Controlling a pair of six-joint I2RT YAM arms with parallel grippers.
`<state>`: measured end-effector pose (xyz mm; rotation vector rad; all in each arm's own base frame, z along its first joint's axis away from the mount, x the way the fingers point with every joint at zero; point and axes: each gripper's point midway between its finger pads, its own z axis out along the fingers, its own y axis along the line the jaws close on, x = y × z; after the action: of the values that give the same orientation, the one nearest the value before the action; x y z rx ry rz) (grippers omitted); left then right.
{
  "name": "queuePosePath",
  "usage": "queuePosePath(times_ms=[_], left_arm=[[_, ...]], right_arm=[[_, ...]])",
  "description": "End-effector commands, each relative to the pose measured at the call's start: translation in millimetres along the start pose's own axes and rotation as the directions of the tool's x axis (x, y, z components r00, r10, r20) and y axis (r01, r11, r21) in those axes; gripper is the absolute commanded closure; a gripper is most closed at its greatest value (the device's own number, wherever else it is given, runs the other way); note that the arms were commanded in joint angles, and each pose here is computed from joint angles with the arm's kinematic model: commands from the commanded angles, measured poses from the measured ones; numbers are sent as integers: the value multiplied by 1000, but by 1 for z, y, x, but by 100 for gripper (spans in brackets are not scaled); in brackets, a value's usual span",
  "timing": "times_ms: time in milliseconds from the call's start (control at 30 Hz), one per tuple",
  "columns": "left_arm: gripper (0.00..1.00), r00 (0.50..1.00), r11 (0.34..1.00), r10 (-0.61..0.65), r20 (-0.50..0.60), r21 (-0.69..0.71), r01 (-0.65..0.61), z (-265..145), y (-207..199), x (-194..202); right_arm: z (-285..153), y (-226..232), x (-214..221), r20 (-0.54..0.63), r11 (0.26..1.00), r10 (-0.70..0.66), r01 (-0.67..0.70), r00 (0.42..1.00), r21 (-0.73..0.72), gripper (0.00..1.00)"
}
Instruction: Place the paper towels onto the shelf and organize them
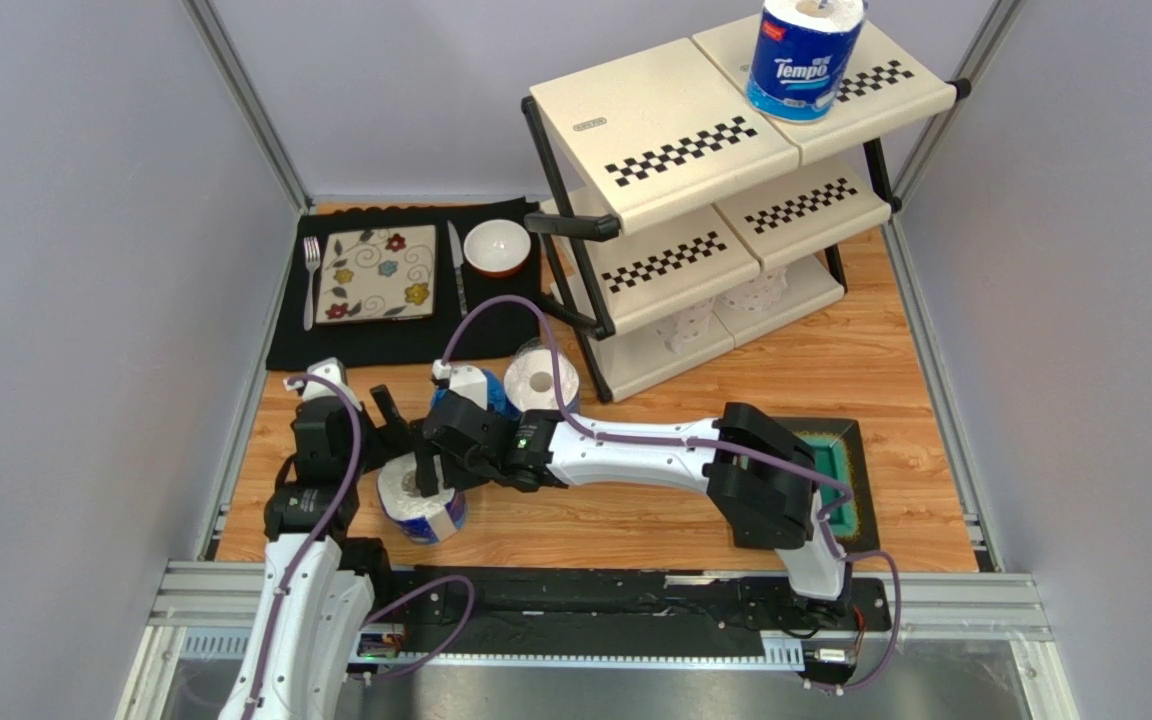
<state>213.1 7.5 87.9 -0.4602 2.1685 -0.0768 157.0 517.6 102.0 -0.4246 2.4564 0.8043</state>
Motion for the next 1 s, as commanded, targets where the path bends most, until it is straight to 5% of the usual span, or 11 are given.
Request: queuePosePath(times_ms=[0, 200, 433, 567, 833, 967], left_arm=[[4, 1000, 1000, -1, 26, 19, 1, -1, -4, -7], [4, 1000, 1000, 1, 19, 20, -1, 0, -4, -6], [4, 1000, 1000, 1, 17, 21, -1, 0, -5, -6], [4, 1000, 1000, 1, 17, 21, -1, 0, -5, -5], [5, 1000, 1000, 2, 14, 25, -2, 0, -5, -5], [4, 1000, 1000, 3, 13, 28, -4, 0, -6, -5]], right_arm=[[11, 1, 1, -4, 1000, 14, -14, 1000, 3, 28], [6, -2, 6, -23, 1000, 2, -2, 1000, 3, 44], [-38, -1, 7, -44, 998, -33, 30, 998, -62, 76], [-79, -26, 16, -34, 997, -43, 40, 999, -60, 77], [-207, -30, -62, 268, 992, -81, 103, 960, -67, 75], [-305, -62, -146, 603, 996, -81, 35, 794, 87, 74]])
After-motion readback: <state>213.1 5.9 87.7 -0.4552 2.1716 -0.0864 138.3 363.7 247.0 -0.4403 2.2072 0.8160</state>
